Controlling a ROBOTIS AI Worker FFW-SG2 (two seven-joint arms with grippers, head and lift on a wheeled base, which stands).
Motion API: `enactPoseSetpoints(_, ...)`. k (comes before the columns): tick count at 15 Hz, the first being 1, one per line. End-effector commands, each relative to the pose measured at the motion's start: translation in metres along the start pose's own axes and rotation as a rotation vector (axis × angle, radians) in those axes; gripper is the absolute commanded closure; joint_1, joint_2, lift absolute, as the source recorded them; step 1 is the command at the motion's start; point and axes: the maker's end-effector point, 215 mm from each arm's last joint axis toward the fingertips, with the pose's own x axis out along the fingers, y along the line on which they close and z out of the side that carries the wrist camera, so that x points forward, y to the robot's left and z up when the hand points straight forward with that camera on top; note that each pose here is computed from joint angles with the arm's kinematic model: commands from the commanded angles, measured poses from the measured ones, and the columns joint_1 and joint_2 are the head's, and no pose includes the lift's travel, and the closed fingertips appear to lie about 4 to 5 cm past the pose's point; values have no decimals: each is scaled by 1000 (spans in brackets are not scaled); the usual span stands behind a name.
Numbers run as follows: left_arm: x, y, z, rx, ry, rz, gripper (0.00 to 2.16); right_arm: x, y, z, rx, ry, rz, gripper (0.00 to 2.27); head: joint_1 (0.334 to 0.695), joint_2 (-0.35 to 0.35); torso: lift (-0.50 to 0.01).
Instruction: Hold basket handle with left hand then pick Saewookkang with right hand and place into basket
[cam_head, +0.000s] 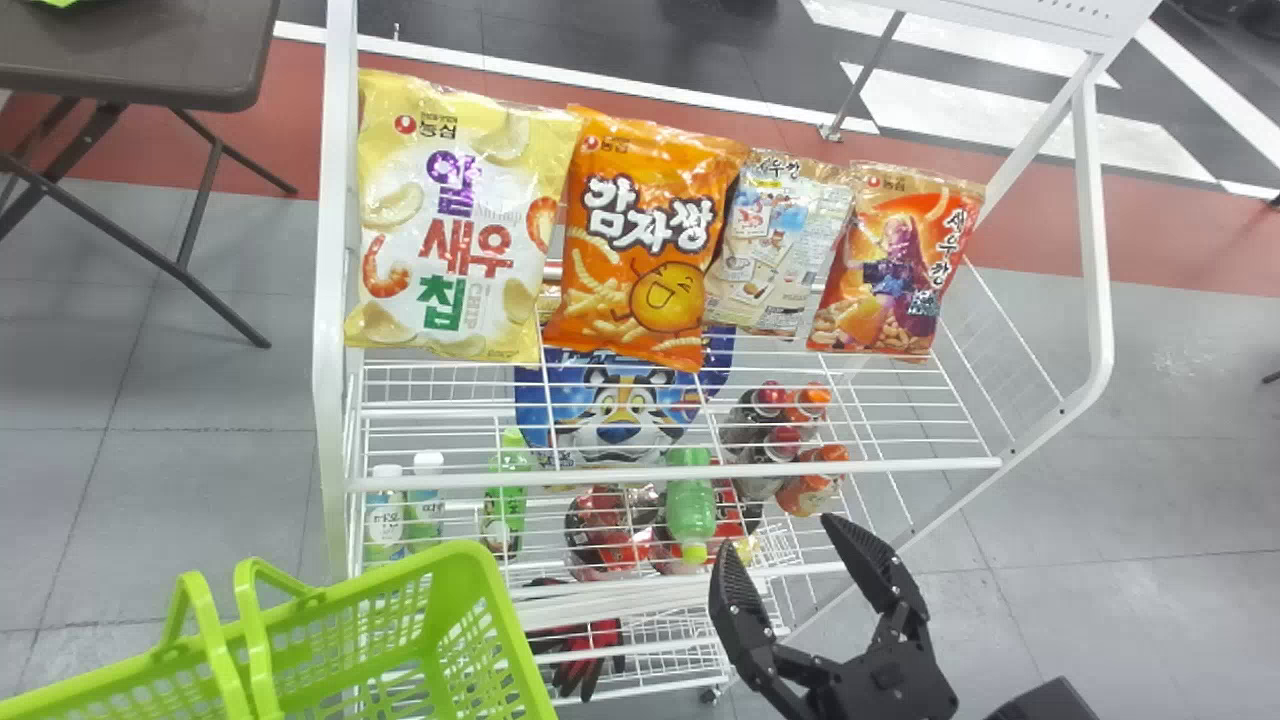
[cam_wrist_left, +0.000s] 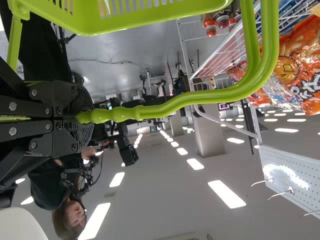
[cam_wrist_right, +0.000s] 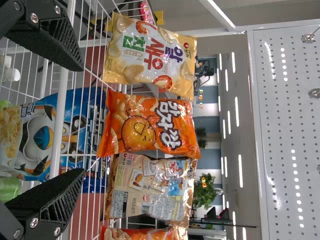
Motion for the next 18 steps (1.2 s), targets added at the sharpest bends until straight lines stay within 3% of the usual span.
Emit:
enactPoseSetpoints(1,1,-2,-5,-37,2,-11,2155,-2,-2,3,-4,-11,-4,87,695,-350,-15)
enactPoseSetpoints(9,0,-2,-8,-45,2,-12,2155,-5,-12,2,21,-9,-32,87,695,-350,-15)
enactPoseSetpoints(18,1,-4,-11,-42,9,-12,2155,59,-119,-1,87,118,-169,70,695,-350,-15)
